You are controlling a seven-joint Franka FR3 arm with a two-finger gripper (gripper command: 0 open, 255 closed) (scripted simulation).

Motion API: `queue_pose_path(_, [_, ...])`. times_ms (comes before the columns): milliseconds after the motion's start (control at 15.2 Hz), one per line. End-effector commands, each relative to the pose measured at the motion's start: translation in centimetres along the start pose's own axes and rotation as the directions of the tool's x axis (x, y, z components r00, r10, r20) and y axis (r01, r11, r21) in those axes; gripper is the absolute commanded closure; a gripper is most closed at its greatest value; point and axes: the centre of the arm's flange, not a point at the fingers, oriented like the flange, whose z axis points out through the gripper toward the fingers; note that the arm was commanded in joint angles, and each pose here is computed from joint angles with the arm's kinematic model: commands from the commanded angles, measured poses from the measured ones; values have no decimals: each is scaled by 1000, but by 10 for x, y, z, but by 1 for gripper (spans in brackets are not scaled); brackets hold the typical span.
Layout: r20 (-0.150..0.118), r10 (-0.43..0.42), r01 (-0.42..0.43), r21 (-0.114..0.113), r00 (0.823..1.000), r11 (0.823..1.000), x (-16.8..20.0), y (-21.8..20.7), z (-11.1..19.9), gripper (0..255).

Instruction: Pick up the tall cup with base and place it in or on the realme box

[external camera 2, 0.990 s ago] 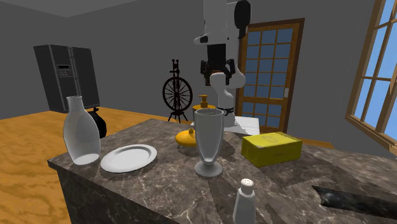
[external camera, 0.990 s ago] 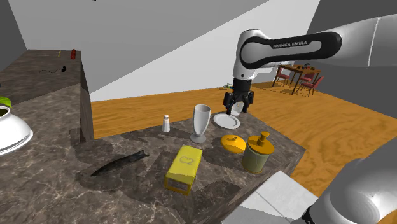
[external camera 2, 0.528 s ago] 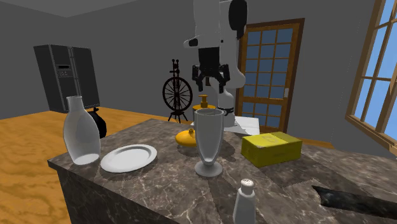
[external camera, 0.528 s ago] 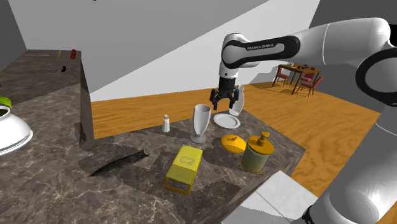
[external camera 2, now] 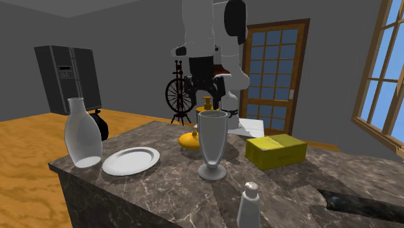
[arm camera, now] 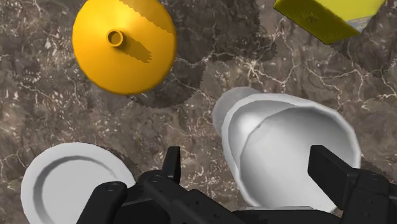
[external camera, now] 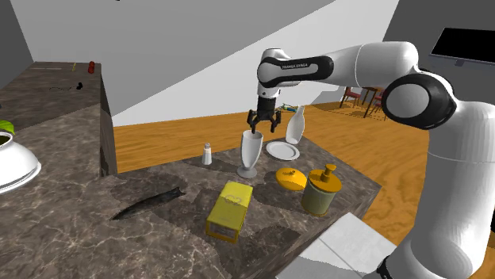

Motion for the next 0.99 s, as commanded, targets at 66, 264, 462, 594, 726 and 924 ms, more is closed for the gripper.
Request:
queue_pose_path(66, [-1,6,-6,0,1000,1000,11,-1,12,0])
queue_pose_path(264, [-1,6,-6,0,1000,1000,11,-1,27,0])
queue_pose_path(462, [-1,6,-6,0,1000,1000,11,-1,41,0])
queue_pose_path(594, [-1,6,-6,0,1000,1000,11,-1,41,0])
queue_pose_path(726, [-1,6,-6,0,1000,1000,11,-1,41,0])
queue_pose_path(924, [-1,6,-6,0,1000,1000,11,-1,41,0])
